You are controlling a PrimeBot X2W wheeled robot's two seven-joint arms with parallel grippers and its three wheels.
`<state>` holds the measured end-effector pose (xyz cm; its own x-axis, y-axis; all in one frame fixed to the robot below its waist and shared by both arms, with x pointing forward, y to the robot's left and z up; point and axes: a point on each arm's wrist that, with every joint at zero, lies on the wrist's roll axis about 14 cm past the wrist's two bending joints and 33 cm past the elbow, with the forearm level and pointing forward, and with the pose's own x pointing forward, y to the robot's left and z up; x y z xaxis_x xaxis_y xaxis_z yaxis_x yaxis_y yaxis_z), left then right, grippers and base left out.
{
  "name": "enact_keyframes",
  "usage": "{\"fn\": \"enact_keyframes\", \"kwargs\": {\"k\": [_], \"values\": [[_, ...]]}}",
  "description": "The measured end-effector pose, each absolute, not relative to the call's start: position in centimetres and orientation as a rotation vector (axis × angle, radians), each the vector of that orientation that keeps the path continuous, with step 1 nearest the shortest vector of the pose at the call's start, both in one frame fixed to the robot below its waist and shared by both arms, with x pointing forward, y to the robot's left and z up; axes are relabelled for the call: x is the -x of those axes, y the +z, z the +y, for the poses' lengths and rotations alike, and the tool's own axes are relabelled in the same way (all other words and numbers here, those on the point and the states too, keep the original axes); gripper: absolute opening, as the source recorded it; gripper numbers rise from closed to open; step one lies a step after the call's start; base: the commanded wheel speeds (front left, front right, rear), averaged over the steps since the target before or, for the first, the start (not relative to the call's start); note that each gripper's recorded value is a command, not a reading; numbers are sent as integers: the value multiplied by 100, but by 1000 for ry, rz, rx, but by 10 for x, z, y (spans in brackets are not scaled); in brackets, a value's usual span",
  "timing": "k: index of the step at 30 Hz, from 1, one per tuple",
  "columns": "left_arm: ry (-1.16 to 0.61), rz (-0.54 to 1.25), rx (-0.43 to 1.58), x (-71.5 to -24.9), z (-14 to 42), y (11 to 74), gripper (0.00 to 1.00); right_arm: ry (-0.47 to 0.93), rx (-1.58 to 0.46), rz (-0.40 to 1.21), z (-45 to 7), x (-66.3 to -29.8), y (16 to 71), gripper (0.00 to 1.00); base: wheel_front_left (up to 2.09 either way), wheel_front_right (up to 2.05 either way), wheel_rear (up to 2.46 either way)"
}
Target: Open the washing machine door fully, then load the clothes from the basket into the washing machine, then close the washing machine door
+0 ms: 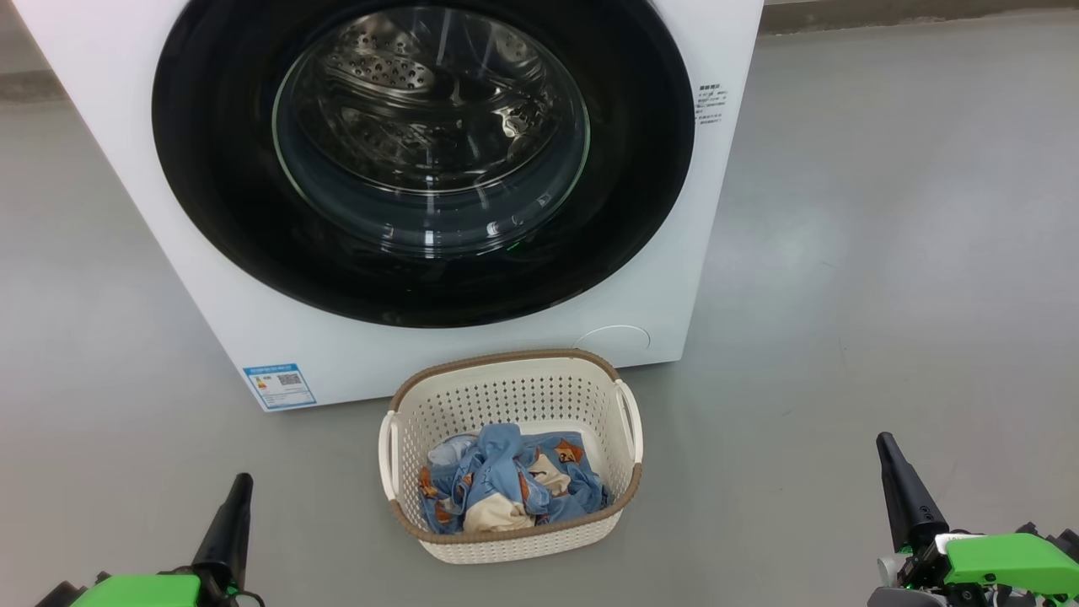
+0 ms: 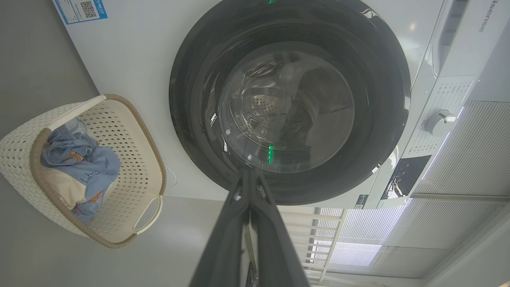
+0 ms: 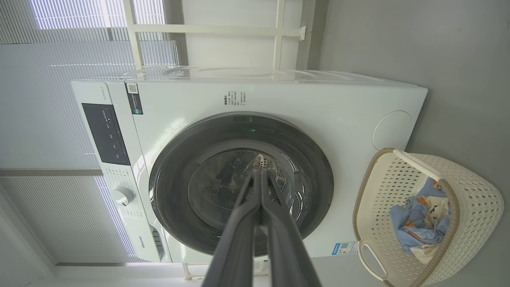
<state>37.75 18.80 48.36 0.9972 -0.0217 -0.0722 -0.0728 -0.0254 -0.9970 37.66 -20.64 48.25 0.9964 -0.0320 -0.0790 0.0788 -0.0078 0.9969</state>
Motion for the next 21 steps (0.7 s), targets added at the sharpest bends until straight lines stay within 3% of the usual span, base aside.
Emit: {"fn": "enact_keyframes", "kwargs": {"k": [5,6,12,21], "values": [[41,74,1596,-377,188,483,0,-88,-1576,37,-206,-377,482,0,0,0,0],[49,83,1600,-376,187,480,100,-97,-1578,44,-206,-375,479,100,0,0,0],[141,181,1632,-355,176,441,100,-195,-1593,132,-204,-354,441,100,0,0,0],[148,176,1628,-354,174,441,100,-196,-1588,105,-205,-356,446,100,0,0,0]]}}
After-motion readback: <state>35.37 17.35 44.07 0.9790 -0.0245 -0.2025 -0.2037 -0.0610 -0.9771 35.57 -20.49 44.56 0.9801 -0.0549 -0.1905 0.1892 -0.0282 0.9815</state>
